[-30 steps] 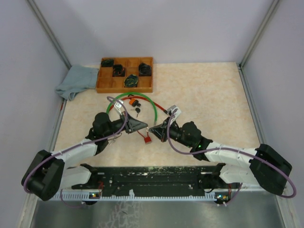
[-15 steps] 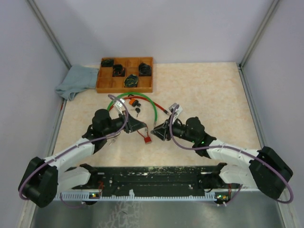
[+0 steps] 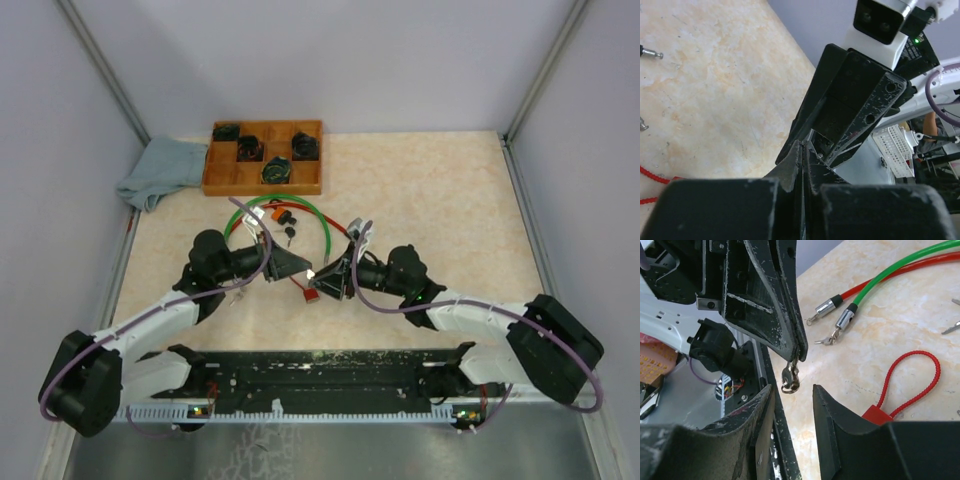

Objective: Unlock with the key

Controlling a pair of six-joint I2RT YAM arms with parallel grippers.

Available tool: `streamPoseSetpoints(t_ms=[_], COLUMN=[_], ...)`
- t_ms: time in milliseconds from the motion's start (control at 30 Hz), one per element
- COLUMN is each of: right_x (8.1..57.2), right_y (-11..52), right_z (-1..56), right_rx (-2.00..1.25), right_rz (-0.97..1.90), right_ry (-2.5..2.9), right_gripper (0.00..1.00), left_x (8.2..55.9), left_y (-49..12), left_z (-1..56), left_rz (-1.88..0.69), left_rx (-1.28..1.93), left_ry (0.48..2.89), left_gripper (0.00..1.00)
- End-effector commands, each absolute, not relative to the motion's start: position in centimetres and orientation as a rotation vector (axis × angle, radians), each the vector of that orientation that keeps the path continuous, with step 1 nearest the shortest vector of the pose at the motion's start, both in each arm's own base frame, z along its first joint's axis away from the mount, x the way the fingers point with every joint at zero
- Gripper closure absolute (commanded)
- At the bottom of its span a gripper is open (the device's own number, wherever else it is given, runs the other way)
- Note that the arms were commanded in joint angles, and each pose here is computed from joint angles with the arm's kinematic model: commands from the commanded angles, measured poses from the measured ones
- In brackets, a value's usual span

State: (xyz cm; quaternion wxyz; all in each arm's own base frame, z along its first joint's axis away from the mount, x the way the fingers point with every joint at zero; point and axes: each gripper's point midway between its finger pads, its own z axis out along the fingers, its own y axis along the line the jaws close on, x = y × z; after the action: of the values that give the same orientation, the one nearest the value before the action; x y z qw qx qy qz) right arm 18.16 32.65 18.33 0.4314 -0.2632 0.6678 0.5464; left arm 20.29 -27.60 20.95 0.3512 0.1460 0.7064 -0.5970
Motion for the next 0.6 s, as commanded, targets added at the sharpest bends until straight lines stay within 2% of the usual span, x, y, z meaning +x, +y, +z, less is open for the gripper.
streamPoseSetpoints(t_ms=[0, 300, 567], right_x=[18.2, 17.2, 16.8], right_y=[33.5, 32.8, 32.9], right_z=[22.4, 23.9, 24.1], right_rx=[-0.683, -0.685, -0.689], right_rz=[1.435, 1.510, 1.556], right_ry=[1.496, 1.405, 1.381], right_gripper=[0.64, 0.71, 0.91], left_x=[18.9, 18.4, 18.2], left_y=[-27.8, -27.5, -27.4], left_z=[22.8, 23.2, 23.4], left_rz=[-1.606, -1.602, -1.609], left_rx=[0.470, 0.490, 0.486], left_ry=[1.724, 1.698, 1.683], left_gripper=[1.00, 1.00, 1.00])
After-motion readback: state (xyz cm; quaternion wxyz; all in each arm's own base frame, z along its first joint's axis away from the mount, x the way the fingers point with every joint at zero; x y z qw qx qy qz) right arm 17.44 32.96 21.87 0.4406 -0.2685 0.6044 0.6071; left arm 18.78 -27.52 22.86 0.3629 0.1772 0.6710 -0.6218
